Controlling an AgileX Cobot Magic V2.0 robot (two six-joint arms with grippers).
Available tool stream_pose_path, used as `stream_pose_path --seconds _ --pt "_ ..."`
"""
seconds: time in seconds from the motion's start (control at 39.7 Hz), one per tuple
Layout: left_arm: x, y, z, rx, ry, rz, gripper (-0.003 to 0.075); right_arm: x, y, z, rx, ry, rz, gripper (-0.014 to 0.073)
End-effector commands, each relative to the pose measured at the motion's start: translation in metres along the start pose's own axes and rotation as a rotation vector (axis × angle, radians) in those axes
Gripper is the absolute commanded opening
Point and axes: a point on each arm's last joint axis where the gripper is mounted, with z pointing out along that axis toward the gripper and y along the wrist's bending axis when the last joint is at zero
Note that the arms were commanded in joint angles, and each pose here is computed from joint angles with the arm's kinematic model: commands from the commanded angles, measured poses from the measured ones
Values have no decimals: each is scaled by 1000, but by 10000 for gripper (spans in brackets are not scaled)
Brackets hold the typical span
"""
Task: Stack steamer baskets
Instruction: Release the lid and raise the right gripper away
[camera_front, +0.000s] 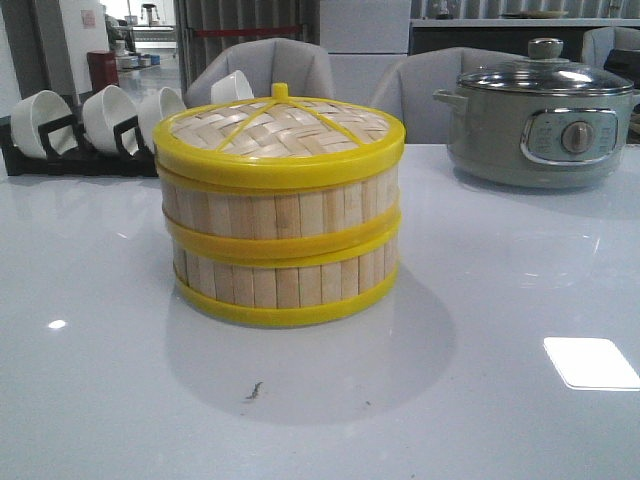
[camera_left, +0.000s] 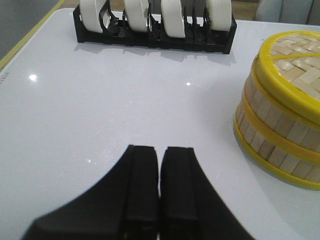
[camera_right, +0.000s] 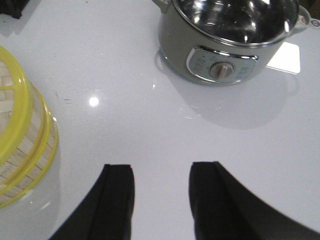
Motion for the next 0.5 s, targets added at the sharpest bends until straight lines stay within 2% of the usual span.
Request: stream_pose_path --seconds 0.0,0.48 --pt "-16 -2 -3 13 -109 -12 85 -3 -10 -25 29 -142 6 372" --pt "-16 -2 -3 13 -109 -12 85 63 -32 -54 112 -232 59 372"
